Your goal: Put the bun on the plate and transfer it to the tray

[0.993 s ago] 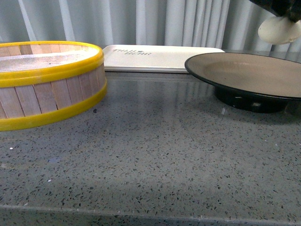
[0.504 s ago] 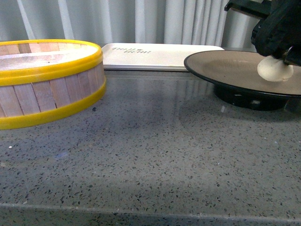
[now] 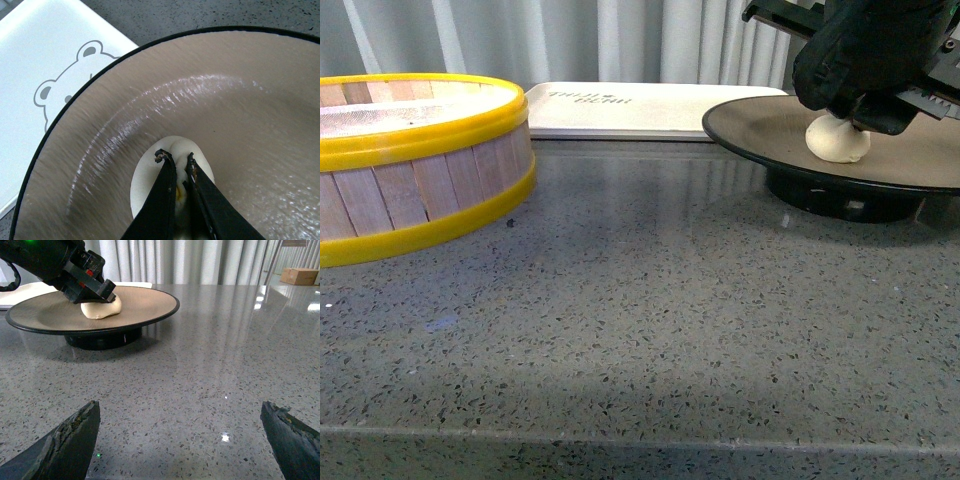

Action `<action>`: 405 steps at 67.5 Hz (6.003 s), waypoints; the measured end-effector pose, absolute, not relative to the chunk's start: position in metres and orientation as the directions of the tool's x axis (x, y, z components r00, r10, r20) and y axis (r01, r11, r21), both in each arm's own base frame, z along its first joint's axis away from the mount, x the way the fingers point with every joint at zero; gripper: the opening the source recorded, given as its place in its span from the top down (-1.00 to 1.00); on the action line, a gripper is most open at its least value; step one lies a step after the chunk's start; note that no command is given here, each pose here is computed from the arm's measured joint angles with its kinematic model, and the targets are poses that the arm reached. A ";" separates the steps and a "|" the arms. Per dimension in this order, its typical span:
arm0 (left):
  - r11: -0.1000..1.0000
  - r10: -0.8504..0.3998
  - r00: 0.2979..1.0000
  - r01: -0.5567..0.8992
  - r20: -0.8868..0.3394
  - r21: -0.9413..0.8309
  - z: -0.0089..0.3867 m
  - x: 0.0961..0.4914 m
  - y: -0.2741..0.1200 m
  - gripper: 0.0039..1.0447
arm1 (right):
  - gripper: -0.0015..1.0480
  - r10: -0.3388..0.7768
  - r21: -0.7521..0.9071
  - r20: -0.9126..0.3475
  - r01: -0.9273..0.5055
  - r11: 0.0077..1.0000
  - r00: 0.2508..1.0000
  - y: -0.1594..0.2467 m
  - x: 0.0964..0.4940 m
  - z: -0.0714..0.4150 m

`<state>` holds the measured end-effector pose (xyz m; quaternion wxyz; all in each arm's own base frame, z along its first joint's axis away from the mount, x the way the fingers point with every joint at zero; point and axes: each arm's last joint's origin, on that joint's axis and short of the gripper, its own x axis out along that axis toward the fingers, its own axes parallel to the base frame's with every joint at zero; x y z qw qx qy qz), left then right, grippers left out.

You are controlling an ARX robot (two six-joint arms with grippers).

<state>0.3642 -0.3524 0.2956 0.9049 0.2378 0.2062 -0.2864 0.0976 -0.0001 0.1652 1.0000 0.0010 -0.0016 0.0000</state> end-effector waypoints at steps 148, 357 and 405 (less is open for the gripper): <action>1.000 -0.002 1.000 0.002 -0.007 -0.002 0.210 0.139 0.000 0.93 | -0.84 0.000 0.002 0.003 0.000 1.000 1.000 0.000 0.098 0.165; 1.000 -0.002 1.000 0.002 0.023 -0.002 0.172 0.096 0.000 -0.88 | -0.84 0.278 0.937 -0.231 0.135 0.323 0.932 -0.025 0.273 0.235; 1.000 -0.002 1.000 0.002 0.023 -0.002 0.172 0.096 0.000 -0.88 | 0.95 0.361 0.948 -0.231 0.125 0.294 0.903 -0.012 0.288 0.230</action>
